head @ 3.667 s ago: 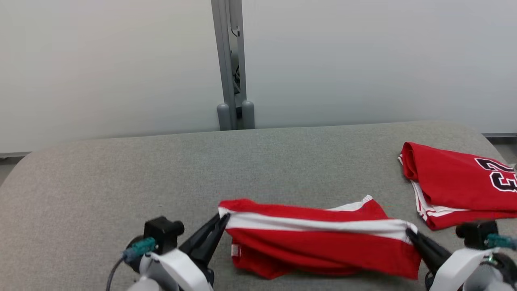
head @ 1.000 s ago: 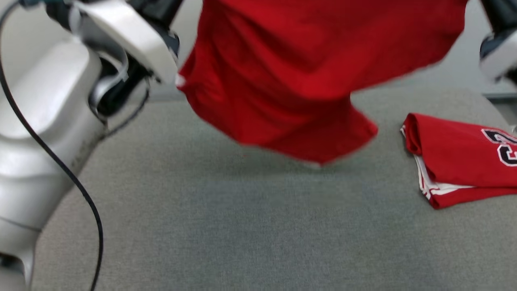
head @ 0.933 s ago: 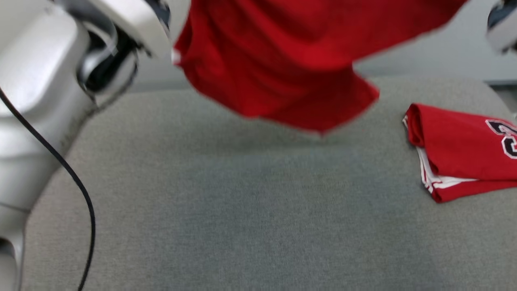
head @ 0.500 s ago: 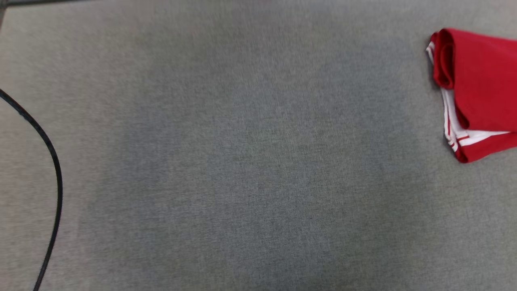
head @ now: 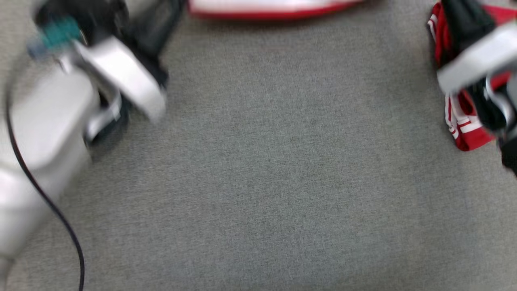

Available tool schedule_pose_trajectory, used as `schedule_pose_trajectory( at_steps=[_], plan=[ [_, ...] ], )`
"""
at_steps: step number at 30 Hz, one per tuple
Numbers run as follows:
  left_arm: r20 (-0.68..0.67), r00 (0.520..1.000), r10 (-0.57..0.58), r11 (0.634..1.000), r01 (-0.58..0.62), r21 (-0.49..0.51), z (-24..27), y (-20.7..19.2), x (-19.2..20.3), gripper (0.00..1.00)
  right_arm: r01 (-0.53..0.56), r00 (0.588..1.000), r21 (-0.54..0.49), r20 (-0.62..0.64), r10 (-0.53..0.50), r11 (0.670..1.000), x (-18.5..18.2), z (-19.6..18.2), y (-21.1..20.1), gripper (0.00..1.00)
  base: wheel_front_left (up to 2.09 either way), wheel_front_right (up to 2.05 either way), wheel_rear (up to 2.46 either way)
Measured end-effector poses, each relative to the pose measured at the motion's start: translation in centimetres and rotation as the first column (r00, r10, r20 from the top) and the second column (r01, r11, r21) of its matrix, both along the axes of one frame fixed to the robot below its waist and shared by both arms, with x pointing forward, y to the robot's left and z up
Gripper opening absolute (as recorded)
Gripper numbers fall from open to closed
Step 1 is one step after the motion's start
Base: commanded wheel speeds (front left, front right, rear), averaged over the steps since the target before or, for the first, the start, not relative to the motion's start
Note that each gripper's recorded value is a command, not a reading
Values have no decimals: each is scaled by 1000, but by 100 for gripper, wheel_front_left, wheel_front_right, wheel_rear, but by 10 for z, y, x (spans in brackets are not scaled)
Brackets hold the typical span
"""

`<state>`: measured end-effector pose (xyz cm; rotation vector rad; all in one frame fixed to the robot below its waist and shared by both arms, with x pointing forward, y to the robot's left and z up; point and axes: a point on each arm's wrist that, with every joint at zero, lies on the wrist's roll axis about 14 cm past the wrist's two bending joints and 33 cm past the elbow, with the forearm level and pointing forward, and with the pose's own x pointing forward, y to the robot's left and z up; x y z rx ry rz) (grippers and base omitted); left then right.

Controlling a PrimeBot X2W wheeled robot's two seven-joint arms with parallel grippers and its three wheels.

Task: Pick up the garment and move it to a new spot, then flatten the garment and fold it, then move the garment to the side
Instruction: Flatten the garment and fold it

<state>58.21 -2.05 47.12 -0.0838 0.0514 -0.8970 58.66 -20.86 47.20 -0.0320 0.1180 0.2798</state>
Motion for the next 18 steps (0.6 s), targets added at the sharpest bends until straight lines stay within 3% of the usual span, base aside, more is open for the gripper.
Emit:
schedule_pose_trajectory(
  at_steps=[8,18],
  plan=[
    [-205,978,-41,996,57,75,-58,21,-119,0,34,983,122,-185,-11,992,-114,-50,-6,0,0,0,0],
    [-236,972,-3,991,34,128,-61,39,-196,0,20,966,149,-258,19,989,-203,-59,-1,0,0,0,0]
  ],
)
